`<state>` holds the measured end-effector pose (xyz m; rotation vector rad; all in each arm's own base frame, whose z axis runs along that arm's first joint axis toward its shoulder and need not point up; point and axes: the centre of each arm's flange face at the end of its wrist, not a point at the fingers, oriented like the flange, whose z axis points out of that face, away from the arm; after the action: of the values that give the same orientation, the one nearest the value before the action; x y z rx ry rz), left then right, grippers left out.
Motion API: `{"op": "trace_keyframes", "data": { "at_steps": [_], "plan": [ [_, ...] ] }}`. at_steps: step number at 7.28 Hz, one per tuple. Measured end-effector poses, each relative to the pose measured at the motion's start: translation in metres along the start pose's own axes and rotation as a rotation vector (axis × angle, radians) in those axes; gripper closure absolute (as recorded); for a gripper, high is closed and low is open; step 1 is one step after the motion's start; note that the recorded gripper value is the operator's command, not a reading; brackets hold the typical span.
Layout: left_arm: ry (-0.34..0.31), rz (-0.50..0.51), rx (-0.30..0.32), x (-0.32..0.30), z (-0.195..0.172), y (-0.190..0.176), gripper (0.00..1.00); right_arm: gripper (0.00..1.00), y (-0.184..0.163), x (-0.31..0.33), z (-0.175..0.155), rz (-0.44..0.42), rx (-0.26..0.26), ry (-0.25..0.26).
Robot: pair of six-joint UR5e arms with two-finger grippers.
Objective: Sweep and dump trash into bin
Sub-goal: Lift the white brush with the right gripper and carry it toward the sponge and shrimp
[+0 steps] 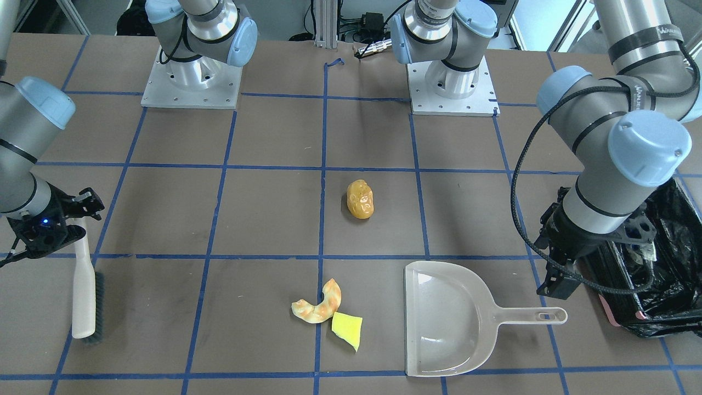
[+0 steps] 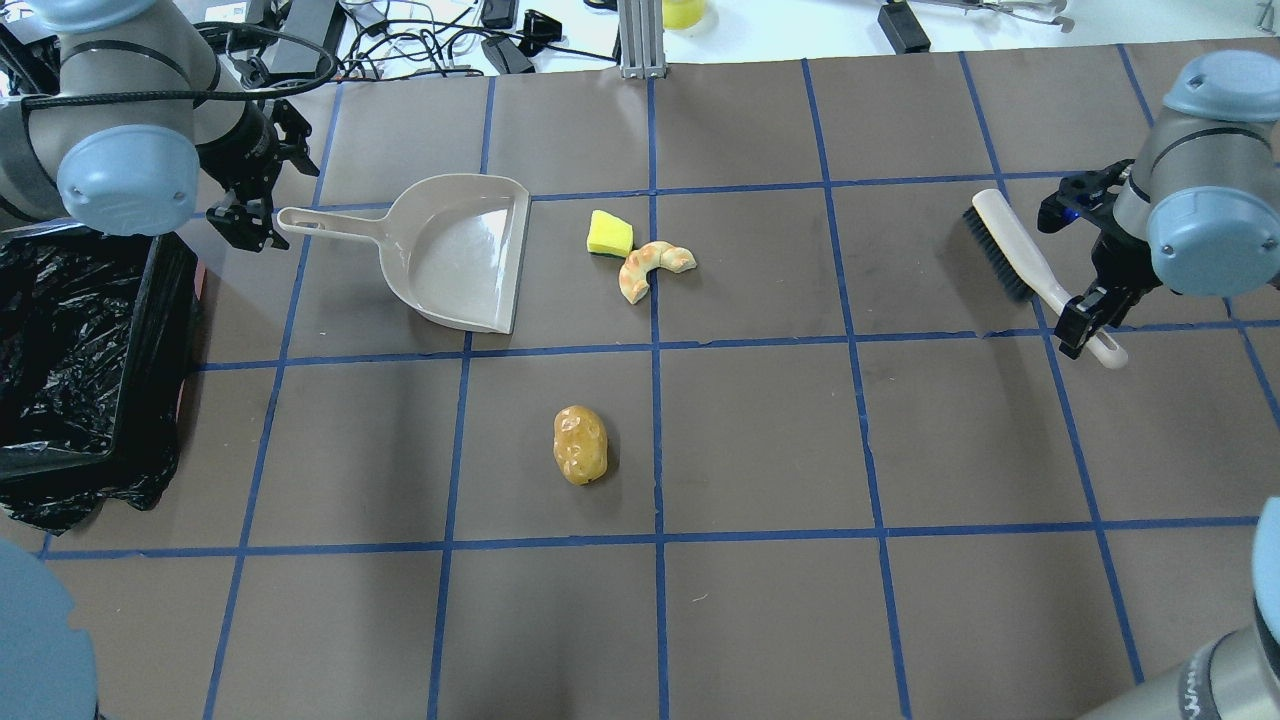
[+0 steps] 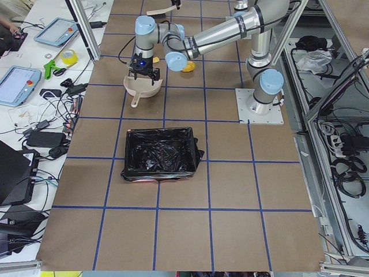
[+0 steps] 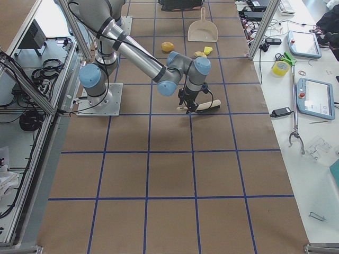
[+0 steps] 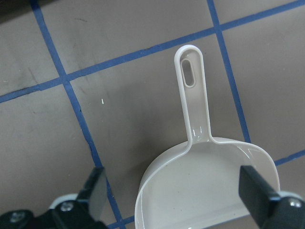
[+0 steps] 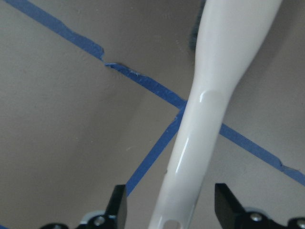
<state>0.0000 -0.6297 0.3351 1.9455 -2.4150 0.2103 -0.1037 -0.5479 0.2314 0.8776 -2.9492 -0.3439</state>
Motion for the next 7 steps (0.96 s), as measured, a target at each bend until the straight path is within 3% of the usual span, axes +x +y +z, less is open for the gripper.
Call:
{"op": "trace_keyframes", "data": {
  "at_steps": [1,3,6,7],
  "plan": [
    [-0.019,-0.023,-0.006,0.006,0.017,-0.002,0.04,0.72,0.0,0.0,0.001,0.002,-0.005,0.0],
    [-0.025,-0.041,-0.013,0.025,0.039,-0.009,0.03,0.89,0.001,0.001,0.0,0.013,-0.009,0.005],
    [-0.026,-0.048,-0.019,0.047,0.075,-0.018,0.03,0.9,0.002,0.001,-0.009,0.044,-0.006,0.011],
    [-0.03,-0.049,-0.021,0.051,0.086,-0.019,0.03,0.9,0.003,-0.002,-0.017,0.095,-0.003,0.011]
  ]
}}
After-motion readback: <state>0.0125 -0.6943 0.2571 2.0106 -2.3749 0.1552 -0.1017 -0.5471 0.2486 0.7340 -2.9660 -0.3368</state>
